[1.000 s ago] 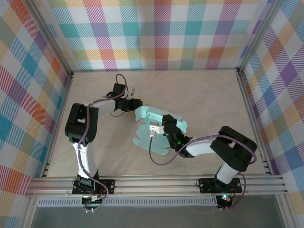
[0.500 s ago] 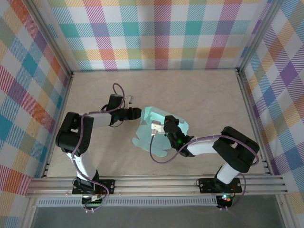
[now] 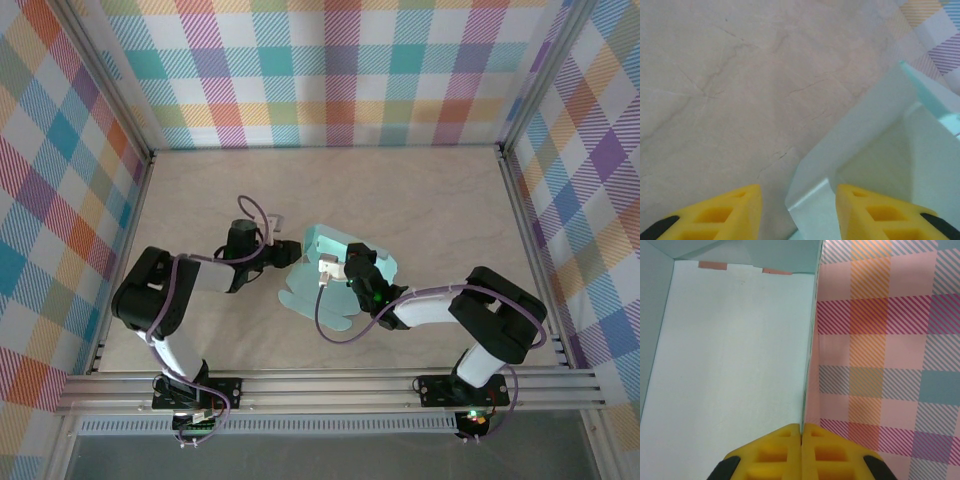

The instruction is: Fold the paper box

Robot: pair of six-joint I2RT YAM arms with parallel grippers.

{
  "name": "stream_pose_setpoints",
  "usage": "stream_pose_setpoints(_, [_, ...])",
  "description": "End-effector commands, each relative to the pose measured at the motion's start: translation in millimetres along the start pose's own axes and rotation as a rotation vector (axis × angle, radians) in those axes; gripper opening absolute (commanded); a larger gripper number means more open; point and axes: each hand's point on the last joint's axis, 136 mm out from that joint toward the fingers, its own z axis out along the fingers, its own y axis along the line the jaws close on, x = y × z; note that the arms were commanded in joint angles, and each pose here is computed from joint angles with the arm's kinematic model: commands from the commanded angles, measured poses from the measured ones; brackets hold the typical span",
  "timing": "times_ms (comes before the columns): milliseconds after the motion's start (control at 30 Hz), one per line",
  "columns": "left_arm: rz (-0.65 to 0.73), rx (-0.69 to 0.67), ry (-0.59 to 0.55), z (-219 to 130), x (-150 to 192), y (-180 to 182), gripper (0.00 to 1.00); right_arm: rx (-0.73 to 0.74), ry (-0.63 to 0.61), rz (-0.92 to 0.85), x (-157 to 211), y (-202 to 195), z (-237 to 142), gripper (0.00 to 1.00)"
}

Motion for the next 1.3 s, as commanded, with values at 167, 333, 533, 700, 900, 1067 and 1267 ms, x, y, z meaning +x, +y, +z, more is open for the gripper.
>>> stream_pose_setpoints(167, [0.154,0.041,-0.164,-13.8,-27.3,-27.1,0.45,0.0,-0.004,-0.036,-4.0,-1.5,3.0,0.0])
stream_pose_setpoints(333, [0.165,0.07,-0.141,-2.9,-23.6,-29.1,0.45,-0.021,-0.005,-0.029,-4.0,0.8,0.9,0.0])
stream_pose_setpoints(533, [0.187,0.132,-0.114,8.2,-19.6,-40.3,0.42,-0.034,-0.01,-0.02,-4.8,1.6,-1.7,0.0])
stream_pose_setpoints(700, [0.21,0.154,-0.091,12.5,-13.3,-45.8,0.44,-0.033,-0.012,-0.012,-4.4,1.2,-2.8,0.0])
stream_pose_setpoints(900, [0.209,0.155,-0.073,20.3,-11.0,-43.9,0.44,-0.058,-0.01,-0.023,-3.9,6.5,-3.5,0.0])
stream_pose_setpoints(1067, [0.203,0.172,-0.068,28.8,-9.6,-45.8,0.39,-0.064,-0.014,-0.013,-6.0,6.8,-4.2,0.0])
stream_pose_setpoints(1267, [0.204,0.176,-0.052,33.2,-4.3,-46.6,0.3,-0.06,-0.023,-0.028,-8.4,6.8,-4.0,0.0])
